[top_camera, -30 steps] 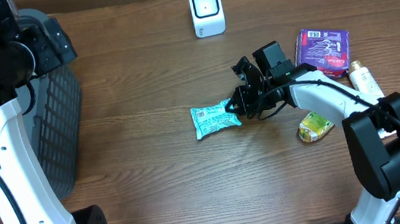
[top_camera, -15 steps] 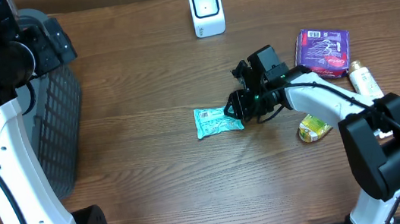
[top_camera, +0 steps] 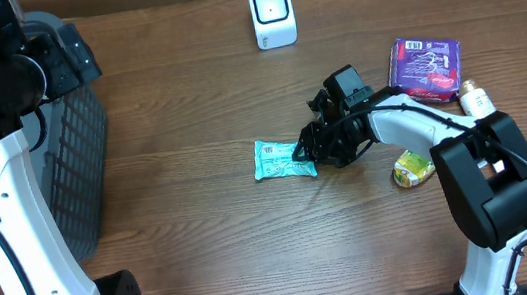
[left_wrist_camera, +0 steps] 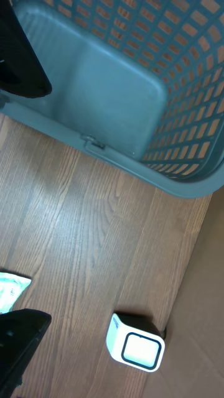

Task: Scan the item barcode

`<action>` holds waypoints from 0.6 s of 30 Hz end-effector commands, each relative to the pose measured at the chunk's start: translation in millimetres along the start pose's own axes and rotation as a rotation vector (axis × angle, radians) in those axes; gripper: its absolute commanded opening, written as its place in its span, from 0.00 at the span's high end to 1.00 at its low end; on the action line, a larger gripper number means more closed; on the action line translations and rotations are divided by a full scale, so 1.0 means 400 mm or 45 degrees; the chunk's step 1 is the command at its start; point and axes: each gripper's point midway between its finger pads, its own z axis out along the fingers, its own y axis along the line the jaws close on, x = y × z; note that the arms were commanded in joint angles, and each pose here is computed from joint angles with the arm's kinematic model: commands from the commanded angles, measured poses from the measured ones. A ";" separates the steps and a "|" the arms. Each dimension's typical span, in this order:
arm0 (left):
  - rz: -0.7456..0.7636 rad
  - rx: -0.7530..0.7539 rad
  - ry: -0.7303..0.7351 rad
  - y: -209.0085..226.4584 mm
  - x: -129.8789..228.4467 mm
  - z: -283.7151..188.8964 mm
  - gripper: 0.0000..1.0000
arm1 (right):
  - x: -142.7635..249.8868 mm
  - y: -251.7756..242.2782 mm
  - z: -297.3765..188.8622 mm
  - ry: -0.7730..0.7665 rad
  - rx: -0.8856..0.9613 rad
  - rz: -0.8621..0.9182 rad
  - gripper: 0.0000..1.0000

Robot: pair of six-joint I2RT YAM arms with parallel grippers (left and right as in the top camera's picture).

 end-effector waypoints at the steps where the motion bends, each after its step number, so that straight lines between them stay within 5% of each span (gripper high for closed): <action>1: 0.010 0.011 -0.022 -0.004 -0.008 -0.012 0.00 | 0.009 -0.048 0.043 0.004 0.067 0.193 0.52; 11: 0.010 0.011 -0.022 -0.004 -0.008 -0.012 0.00 | -0.015 -0.052 0.068 -0.068 0.014 0.259 0.92; 18: 0.010 0.011 -0.022 -0.004 -0.008 -0.012 0.00 | -0.037 0.028 0.031 -0.067 -0.159 0.052 0.96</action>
